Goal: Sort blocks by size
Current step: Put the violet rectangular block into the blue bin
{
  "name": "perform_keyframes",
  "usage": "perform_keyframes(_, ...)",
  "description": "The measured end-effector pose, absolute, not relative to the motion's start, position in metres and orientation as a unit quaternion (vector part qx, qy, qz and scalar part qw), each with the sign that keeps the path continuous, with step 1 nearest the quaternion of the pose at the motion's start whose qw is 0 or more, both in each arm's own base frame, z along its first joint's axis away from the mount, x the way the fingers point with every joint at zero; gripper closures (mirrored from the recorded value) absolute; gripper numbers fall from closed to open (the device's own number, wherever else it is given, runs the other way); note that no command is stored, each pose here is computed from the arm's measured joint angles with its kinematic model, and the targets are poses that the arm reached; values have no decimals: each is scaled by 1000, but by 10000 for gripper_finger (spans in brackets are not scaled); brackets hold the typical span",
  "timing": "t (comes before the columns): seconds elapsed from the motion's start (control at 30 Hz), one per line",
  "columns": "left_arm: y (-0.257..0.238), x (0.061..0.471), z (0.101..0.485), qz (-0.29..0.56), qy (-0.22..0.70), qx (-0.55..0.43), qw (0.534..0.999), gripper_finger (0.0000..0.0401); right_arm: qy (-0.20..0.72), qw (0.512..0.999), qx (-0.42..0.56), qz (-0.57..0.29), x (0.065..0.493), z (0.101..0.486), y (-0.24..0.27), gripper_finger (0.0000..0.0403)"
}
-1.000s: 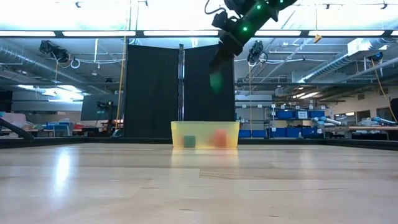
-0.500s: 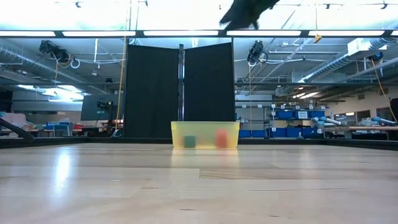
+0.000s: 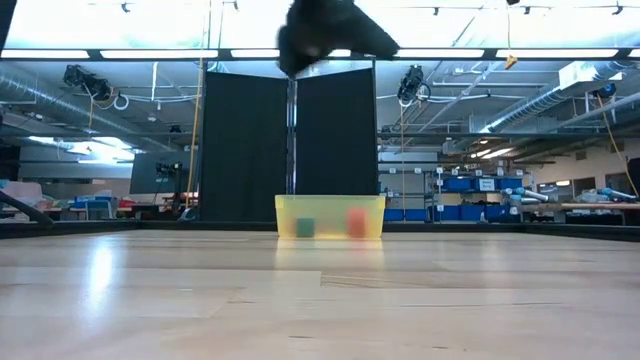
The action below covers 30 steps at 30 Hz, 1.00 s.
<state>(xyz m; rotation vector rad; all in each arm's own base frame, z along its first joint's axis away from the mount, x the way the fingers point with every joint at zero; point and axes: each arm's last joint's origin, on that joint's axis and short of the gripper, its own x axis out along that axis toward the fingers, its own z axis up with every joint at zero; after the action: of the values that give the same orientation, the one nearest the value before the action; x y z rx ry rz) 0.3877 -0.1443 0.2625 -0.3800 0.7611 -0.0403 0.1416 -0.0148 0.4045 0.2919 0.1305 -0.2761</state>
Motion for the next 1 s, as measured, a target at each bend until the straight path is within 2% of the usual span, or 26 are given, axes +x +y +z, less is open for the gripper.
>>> perform_keyframes(0.23,-152,422,239,-118,367,-88,919,182,93,967,234,-48,135,379,14,193)
perform_keyframes(0.4,-161,447,244,-160,345,14,925,182,135,957,256,-30,150,363,29,192)
perform_keyframes(0.63,-170,483,247,-198,306,126,923,182,128,955,268,0,169,362,45,192)
perform_keyframes(1.0,-177,523,197,-285,293,178,895,182,88,944,317,20,171,371,49,192)
